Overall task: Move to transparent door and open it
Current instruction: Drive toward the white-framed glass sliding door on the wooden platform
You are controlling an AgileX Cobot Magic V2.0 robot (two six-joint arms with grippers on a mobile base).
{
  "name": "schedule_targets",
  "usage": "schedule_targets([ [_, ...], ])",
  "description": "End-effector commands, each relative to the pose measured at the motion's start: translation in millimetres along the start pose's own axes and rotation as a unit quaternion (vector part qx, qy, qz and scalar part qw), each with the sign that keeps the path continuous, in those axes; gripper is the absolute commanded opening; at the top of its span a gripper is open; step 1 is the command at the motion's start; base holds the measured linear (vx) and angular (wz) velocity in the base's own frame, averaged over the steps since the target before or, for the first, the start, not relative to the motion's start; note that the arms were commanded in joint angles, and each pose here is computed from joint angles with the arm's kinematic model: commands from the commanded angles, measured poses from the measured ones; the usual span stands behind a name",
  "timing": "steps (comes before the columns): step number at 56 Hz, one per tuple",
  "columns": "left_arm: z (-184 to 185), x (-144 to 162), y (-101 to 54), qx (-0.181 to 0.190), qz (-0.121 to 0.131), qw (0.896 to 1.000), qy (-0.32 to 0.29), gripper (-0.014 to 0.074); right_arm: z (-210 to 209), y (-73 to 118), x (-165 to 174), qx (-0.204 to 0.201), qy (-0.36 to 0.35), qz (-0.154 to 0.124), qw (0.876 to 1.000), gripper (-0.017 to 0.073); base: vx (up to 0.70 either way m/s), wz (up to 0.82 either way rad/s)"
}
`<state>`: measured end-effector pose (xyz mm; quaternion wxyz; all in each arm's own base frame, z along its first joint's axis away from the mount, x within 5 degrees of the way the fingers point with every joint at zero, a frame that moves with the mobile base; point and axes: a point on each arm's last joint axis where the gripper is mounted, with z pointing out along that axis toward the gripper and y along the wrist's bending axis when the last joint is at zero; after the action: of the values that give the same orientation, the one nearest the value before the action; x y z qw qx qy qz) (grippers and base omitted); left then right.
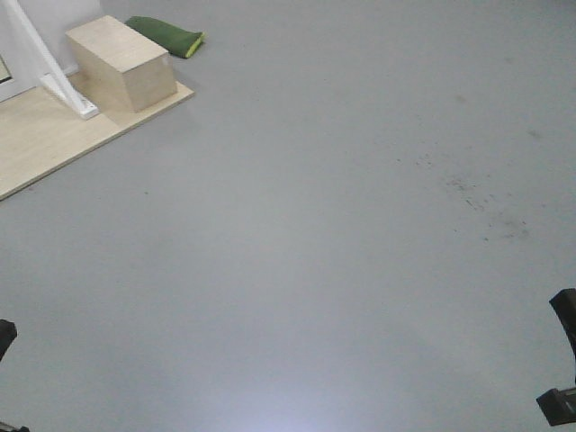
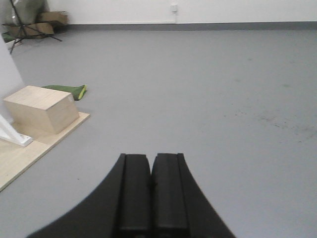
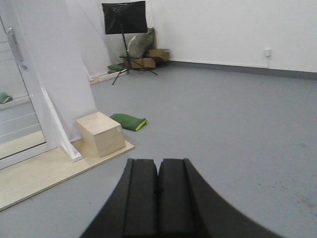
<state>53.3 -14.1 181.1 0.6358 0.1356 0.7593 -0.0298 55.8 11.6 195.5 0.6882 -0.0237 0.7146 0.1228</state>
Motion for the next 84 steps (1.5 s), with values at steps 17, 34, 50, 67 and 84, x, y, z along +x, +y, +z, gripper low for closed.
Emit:
schedule_targets([
  [17, -3.3, -14.0, 3.3, -0.015, -0.007, 0.998, -0.055, 0.0003, -1.4, 1.6, -7.1, -0.009, -0.045, -0.008, 0.999, -0.0001, 0.52, 0.52],
  [34, -3.3, -14.0, 3.3, -0.015, -0.007, 0.998, -0.055, 0.0003, -1.4, 1.6, -7.1, -0.009, -0.045, -0.008, 0.999, -0.0001, 0.53, 0.45],
  [50, -3.3, -14.0, 3.3, -0.015, -0.007, 0.998, -0.055, 0.0003, -1.4, 1.6, -7.1, -0.009, -0.045, -0.008, 0.999, -0.0001, 0.52, 0.45],
  [67, -3.3, -14.0, 3.3, -0.015, -0.007, 0.998, -0.055, 0.0003, -1.4, 1.6, -7.1, -0.009, -0.045, -0.008, 0.999, -0.0001, 0.53, 0.52],
  [84, -3.3, -14.0, 3.3, -0.015, -0.007, 0.998, -0.055, 0.0003, -1.4, 1.6, -7.0, -0.009, -0.045, -0.008, 0.999, -0.0001, 0.55, 0.47],
])
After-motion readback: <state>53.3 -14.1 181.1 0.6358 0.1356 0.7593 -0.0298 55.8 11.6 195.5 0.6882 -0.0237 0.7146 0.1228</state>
